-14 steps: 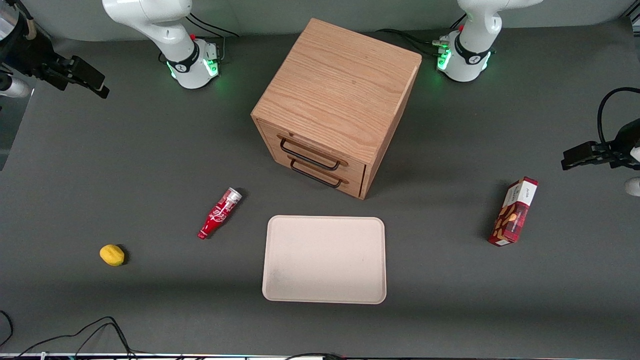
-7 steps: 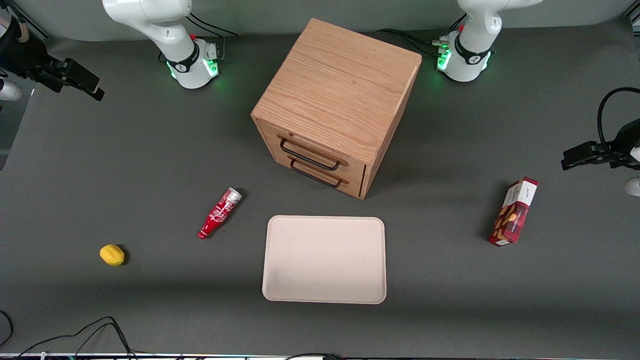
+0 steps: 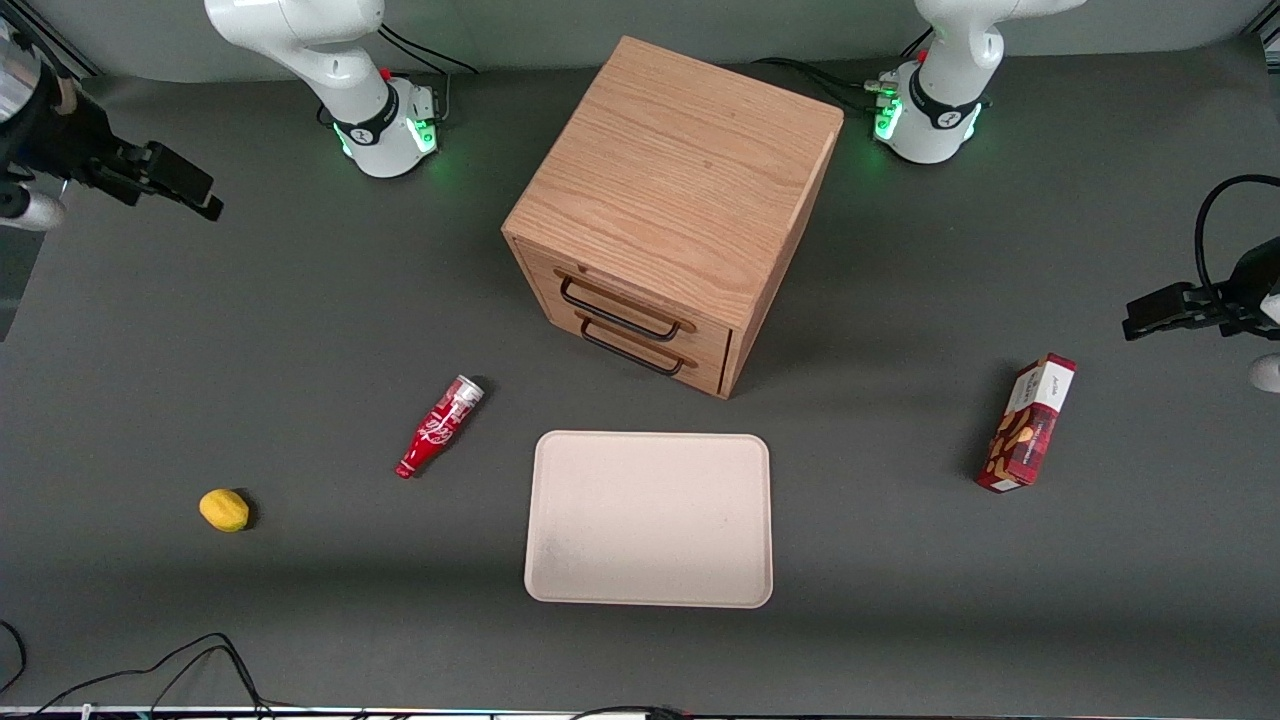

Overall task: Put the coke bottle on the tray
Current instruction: 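Move the right gripper down over the red Coca-Cola bottle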

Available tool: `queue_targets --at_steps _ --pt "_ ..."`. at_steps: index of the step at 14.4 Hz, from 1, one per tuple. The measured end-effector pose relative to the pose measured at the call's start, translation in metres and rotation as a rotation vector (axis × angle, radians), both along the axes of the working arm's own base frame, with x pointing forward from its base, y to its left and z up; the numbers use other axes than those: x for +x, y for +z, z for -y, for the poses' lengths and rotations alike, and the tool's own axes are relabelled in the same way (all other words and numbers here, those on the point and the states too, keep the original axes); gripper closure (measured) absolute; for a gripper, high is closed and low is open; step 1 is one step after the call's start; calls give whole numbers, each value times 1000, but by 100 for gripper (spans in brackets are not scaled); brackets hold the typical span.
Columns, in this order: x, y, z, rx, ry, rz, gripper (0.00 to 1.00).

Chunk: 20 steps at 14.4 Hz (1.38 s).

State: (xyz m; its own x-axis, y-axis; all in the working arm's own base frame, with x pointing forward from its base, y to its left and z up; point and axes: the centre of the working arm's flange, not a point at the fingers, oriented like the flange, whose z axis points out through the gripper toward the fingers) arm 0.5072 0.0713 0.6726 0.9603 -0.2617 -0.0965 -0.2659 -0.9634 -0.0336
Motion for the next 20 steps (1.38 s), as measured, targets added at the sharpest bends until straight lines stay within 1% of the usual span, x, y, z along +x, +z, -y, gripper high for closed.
queue_targets --at_steps 2,3,4,5,8,9,10,11,12,15,18,20 --pt "30 -15 -19 22 -69 -8 0" --pt "47 -29 -36 26 -104 -12 0" --pt "64 -50 -56 27 -154 -26 0" --pt "79 -75 -72 27 -215 -47 0" --pt "120 -173 -104 13 -387 -147 0" --pt "131 -205 -112 12 -431 -170 0" --pt "139 -237 -118 14 -458 -182 0" --pt "144 -269 -121 6 -472 -184 0" --pt "146 -300 -121 -12 -479 -176 0" --pt "133 -376 -119 -70 -480 -121 0" --pt "114 -417 -117 -107 -447 -90 0" --pt "107 -432 -114 -104 -438 -64 0"
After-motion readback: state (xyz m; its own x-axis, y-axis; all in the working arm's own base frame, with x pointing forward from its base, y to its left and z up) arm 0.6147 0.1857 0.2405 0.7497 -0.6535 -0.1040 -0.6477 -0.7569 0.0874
